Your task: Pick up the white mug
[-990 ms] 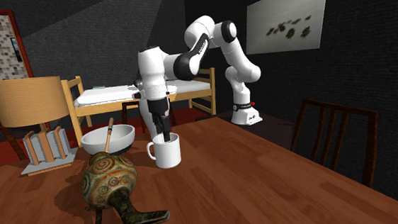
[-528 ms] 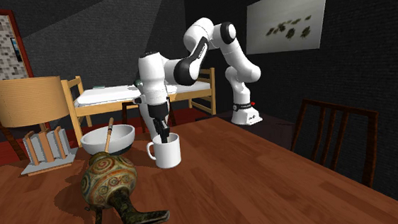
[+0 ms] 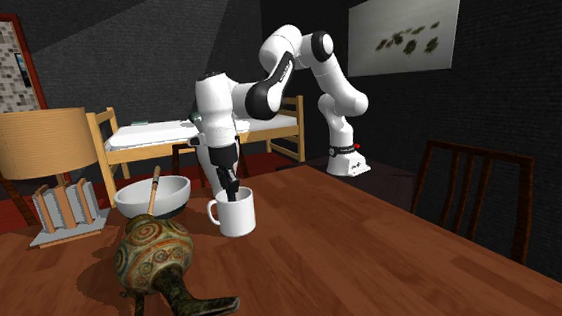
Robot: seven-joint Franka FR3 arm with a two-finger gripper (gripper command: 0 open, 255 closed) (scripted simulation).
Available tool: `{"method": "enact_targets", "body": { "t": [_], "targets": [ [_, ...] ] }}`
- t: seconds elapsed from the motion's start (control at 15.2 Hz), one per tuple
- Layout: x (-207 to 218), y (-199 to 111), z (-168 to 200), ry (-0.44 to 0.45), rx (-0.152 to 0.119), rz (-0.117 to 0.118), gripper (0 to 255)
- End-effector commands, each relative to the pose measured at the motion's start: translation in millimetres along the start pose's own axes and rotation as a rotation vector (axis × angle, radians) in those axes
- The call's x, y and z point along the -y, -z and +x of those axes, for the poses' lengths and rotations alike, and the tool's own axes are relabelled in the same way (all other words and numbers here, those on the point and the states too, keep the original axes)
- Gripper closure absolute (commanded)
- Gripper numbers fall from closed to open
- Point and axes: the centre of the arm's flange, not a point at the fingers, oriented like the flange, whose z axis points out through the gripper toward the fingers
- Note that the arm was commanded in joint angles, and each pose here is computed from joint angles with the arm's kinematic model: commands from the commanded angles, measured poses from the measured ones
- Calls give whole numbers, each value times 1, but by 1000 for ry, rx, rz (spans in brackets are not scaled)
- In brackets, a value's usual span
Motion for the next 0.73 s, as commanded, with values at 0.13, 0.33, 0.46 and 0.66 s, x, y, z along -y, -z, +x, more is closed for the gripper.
{"method": "enact_targets", "body": {
  "t": [0.13, 0.33, 0.46, 0.66],
  "targets": [
    [0, 19, -1, 0, 0, 0, 255],
    [0, 34, -1, 0, 0, 0, 255],
    [0, 45, -2, 0, 0, 0, 255],
    [0, 61, -2, 0, 0, 0, 255]
  ]
}}
